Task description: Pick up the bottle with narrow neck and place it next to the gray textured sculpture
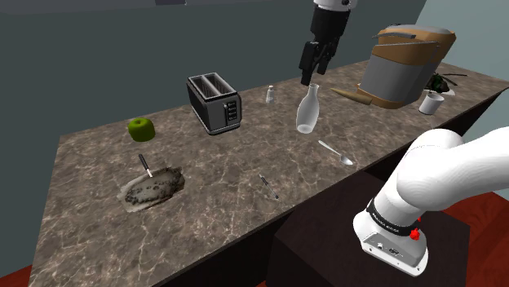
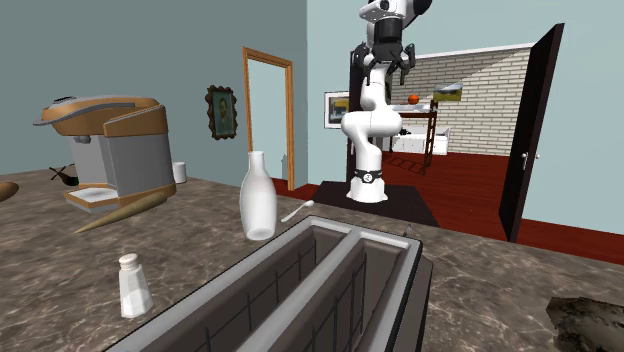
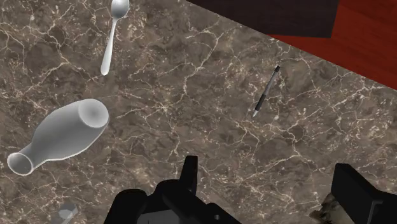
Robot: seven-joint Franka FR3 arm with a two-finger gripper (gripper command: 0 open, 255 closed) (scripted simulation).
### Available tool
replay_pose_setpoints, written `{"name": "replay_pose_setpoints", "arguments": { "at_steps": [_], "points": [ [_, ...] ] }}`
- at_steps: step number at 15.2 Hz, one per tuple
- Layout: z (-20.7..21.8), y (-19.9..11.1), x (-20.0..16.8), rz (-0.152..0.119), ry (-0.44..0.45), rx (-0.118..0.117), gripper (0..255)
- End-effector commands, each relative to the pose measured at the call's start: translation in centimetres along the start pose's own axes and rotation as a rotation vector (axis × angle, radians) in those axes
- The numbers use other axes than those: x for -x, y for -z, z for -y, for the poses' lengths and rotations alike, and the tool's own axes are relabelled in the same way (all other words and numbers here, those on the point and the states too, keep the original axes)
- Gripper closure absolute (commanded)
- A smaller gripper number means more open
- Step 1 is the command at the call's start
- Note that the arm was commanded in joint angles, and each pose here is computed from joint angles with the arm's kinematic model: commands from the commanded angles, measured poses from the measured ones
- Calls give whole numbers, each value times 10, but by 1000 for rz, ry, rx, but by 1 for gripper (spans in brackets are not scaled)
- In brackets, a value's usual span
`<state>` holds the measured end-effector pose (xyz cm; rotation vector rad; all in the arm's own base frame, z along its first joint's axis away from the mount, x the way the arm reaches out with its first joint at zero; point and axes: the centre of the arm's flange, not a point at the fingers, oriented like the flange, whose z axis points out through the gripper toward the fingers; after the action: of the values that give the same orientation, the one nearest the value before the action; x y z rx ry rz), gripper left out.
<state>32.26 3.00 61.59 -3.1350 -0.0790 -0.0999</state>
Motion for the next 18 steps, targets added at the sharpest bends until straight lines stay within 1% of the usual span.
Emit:
{"name": "replay_pose_setpoints", "arguments": {
  "at_steps": [1, 18],
  "points": [
    [0, 0, 0, 0, 0, 0, 0],
    [-187, -100, -80, 52, -58, 5, 0]
  ]
}}
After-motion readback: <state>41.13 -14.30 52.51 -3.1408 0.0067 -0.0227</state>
